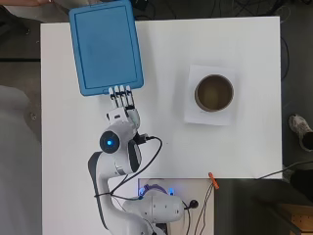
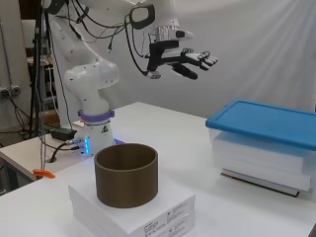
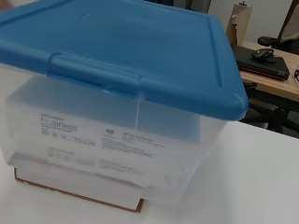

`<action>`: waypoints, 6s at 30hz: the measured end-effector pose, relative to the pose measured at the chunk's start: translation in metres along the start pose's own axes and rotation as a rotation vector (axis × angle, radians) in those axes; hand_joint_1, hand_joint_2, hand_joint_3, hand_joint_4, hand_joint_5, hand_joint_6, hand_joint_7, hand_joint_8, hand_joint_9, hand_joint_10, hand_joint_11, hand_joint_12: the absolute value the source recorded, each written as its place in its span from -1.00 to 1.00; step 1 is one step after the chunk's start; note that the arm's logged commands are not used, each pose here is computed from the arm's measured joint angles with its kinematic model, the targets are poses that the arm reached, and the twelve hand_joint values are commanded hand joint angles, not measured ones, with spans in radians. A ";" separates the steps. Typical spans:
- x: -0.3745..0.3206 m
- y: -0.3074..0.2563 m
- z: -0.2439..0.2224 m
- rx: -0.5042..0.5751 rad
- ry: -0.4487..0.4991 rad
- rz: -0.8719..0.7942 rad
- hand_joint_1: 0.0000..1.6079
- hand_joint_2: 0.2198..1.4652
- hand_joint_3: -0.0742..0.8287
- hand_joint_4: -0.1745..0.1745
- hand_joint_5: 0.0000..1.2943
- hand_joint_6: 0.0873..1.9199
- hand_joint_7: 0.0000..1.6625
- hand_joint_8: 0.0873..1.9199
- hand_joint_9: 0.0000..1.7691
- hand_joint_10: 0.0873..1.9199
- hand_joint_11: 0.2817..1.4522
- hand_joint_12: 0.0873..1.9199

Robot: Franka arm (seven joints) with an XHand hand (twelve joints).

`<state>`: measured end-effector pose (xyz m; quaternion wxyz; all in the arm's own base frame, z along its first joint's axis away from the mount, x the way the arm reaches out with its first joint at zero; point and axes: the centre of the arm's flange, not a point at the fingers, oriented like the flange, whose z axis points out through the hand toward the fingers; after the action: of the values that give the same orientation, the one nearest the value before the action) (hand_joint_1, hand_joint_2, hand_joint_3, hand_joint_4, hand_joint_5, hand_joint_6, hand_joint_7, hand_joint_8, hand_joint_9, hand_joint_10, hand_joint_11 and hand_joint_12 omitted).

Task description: Teleoperate dual arm-hand system to remove items from a box

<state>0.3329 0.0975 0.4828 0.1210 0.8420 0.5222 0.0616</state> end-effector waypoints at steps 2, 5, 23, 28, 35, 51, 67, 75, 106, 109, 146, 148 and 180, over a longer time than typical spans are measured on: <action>0.008 0.007 0.024 -0.009 -0.030 -0.015 -0.43 0.22 -0.82 -0.52 -0.84 -1.00 -0.81 -1.00 -0.71 -1.00 -0.79 -1.00; 0.021 0.021 0.070 0.006 -0.060 -0.053 -0.33 0.23 -0.82 -0.55 -0.82 -1.00 -0.82 -1.00 -0.73 -1.00 -0.81 -1.00; 0.071 0.061 0.144 0.039 -0.080 -0.273 0.57 0.63 -0.75 -0.21 -0.27 -1.00 -0.48 -1.00 -0.42 -1.00 -0.76 -1.00; 0.078 0.075 0.141 0.179 -0.048 -0.417 0.48 0.77 -0.74 -0.41 -0.21 -1.00 -0.39 -1.00 -0.36 -1.00 -0.74 -1.00; 0.095 0.087 0.036 0.132 0.004 -0.417 0.18 0.77 -0.83 -0.05 -0.01 0.00 -0.07 -0.65 0.04 -0.98 -0.39 -0.87; 0.174 0.259 -0.046 -0.143 0.258 -0.837 0.48 0.67 -0.83 -0.95 -0.10 0.42 0.04 0.43 0.19 0.32 -0.38 0.41; 0.199 0.217 0.020 0.093 0.374 -1.160 0.51 0.60 -0.83 -0.95 -0.03 0.42 0.17 0.14 0.40 -0.44 -0.39 0.23; 0.270 0.060 0.025 0.244 0.492 -1.473 0.66 0.49 -0.84 -0.92 0.04 0.32 0.14 0.02 0.32 -0.17 -0.40 0.00; 0.076 -0.061 -0.167 0.079 0.260 -0.498 -0.90 0.20 -0.82 0.24 -0.36 -1.00 -0.24 -1.00 -0.17 -1.00 -0.32 -1.00; 0.077 -0.032 -0.148 0.116 0.203 -0.333 -0.88 0.22 -0.83 0.09 -0.40 -1.00 -0.23 -1.00 -0.17 -1.00 -0.32 -1.00; 0.145 0.192 0.119 0.347 -0.091 -0.179 -0.73 0.34 -0.83 0.13 -0.25 -1.00 -0.16 -1.00 -0.12 -1.00 -0.29 -1.00; 0.151 0.189 0.135 0.361 -0.101 -0.190 -0.74 0.34 -0.84 0.23 -0.22 -1.00 -0.18 -1.00 -0.13 -1.00 -0.31 -1.00; 0.173 0.184 0.054 0.278 -0.214 -0.077 0.25 0.48 -0.84 1.00 0.43 0.11 0.47 1.00 0.71 1.00 0.55 0.94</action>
<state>0.5815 0.1660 0.4758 0.0604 0.8318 0.5416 -0.1057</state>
